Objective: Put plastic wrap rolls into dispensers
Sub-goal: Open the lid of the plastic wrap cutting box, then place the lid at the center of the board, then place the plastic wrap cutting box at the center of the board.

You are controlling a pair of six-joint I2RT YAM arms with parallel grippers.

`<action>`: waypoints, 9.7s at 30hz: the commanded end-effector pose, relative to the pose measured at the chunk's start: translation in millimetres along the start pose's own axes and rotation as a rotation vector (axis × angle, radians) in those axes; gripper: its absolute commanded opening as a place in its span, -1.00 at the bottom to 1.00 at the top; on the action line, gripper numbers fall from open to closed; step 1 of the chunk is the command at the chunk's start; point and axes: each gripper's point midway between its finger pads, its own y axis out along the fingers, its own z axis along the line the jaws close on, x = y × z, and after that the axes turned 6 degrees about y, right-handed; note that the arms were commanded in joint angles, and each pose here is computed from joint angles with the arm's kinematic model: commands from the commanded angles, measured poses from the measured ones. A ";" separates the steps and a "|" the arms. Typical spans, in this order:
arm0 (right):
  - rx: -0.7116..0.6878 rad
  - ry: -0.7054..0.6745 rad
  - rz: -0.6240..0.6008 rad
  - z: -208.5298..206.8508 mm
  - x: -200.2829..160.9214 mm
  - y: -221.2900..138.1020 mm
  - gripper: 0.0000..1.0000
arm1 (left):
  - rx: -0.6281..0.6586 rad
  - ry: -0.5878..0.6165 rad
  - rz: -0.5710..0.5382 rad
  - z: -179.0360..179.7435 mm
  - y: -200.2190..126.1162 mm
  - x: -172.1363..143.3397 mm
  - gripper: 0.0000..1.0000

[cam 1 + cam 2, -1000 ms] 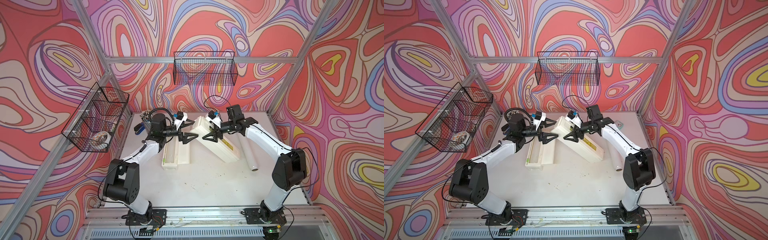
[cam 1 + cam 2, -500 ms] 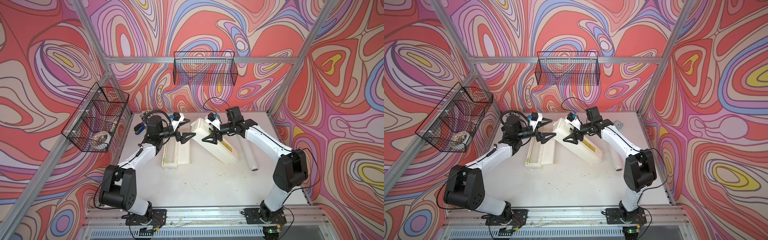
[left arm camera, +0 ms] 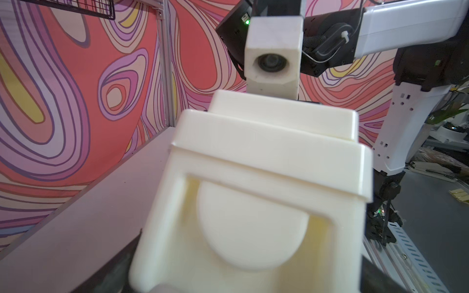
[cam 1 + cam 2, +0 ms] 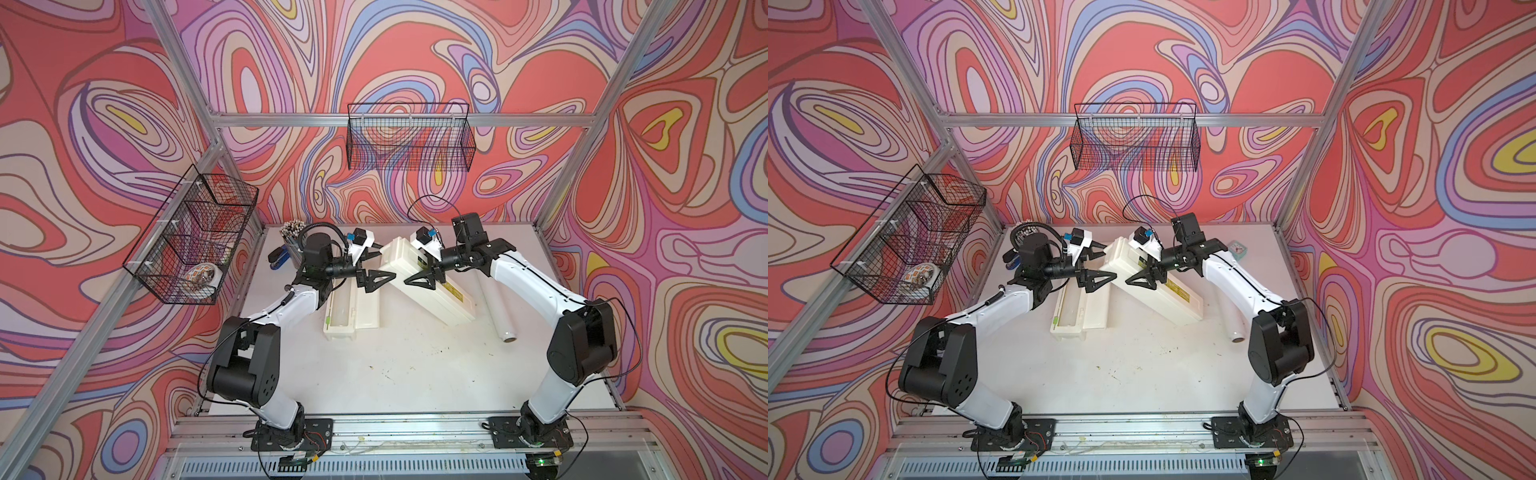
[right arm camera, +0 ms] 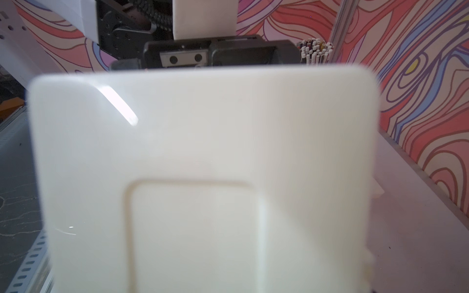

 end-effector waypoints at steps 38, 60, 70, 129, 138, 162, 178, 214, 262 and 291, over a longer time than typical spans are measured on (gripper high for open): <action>-0.264 0.030 0.061 -32.6 22.0 -10.2 0.97 | -0.058 -0.038 0.012 4.2 24.0 -3.2 -0.33; -0.167 -0.002 -0.017 -3.1 37.2 -32.5 0.03 | -0.054 -0.051 0.160 -2.0 19.5 -33.8 -0.75; -0.058 0.074 -0.045 6.4 30.2 -41.4 0.02 | -0.040 -0.019 0.176 -2.2 17.9 -40.1 -1.00; -0.175 0.242 -0.122 -33.4 19.3 -66.0 -0.66 | 0.013 0.040 0.256 6.5 9.1 -58.9 -1.00; -0.229 0.357 -0.107 -53.3 2.5 -64.8 -0.92 | 0.010 0.091 0.227 3.3 10.7 -46.3 -1.00; 0.061 0.292 0.043 12.4 -19.7 -37.2 0.96 | -0.050 0.222 0.223 5.2 37.8 -17.4 -1.00; 0.146 0.396 0.073 23.1 -18.4 -19.9 0.96 | -0.075 0.272 0.219 8.5 47.3 -8.6 -1.00; -0.251 0.351 -0.067 -45.6 3.1 -68.8 -0.69 | 0.048 0.167 0.263 22.0 17.9 -42.3 -1.00; -1.108 1.213 0.380 -187.3 -238.9 -73.7 -0.44 | 1.071 -0.324 0.698 -51.6 36.0 -212.8 -0.68; -1.121 1.199 0.488 -192.5 -260.7 -71.3 0.97 | 0.840 -0.318 0.802 -111.4 49.3 -212.6 1.00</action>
